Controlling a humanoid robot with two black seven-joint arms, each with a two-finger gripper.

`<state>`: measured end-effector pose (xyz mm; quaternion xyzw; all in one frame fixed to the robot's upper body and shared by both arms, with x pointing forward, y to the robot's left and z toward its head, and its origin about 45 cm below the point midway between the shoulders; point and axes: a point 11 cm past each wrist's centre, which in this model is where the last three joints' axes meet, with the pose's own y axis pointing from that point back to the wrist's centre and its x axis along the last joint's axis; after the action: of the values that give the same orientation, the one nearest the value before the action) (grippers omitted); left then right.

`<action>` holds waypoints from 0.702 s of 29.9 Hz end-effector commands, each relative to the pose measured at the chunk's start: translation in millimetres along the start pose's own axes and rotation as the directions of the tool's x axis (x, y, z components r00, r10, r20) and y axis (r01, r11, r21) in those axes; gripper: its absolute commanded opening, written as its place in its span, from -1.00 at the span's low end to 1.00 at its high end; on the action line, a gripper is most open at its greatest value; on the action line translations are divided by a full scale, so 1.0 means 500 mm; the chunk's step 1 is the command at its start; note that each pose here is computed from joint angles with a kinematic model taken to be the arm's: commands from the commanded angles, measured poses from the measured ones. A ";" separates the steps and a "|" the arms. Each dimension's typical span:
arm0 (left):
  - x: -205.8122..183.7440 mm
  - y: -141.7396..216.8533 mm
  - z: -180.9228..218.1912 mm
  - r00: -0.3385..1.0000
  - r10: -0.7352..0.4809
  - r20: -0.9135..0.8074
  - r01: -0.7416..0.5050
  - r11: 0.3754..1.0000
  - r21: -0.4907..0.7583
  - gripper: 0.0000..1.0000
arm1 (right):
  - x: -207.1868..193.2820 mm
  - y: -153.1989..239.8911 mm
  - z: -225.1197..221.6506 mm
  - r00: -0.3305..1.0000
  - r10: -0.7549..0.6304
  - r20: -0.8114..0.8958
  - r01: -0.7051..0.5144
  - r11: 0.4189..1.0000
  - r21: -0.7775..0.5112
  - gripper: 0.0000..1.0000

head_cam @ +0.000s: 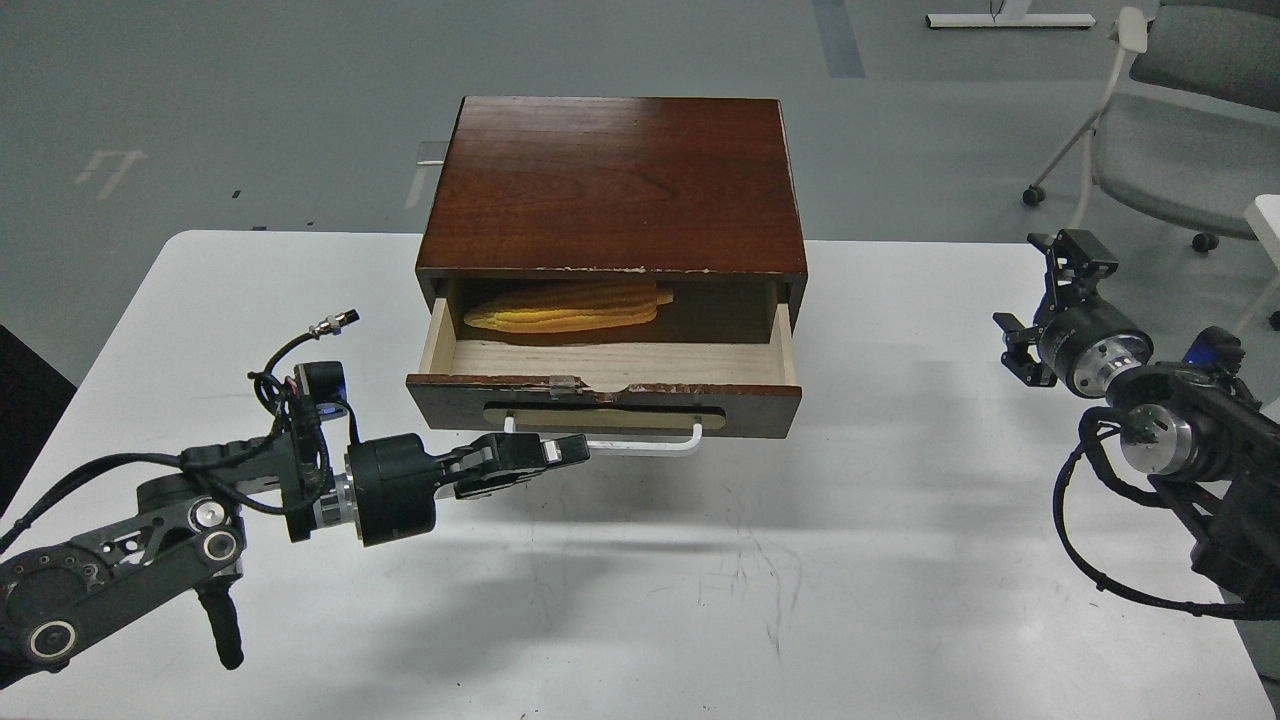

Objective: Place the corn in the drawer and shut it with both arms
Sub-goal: 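Push the drawer into the cabinet with the left gripper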

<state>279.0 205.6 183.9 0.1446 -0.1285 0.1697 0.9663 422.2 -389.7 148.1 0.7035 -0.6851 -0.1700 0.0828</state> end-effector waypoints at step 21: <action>-0.005 0.020 -0.004 0.998 -0.047 -0.047 0.047 0.999 -0.006 -0.92 | -0.003 0.001 0.012 1.000 -0.008 -0.024 0.008 1.000 -0.017 1.00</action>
<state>270.1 211.4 189.5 0.1320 -0.1066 0.1427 0.9751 419.6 -386.7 143.1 0.7079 -0.6794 -0.1680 0.0956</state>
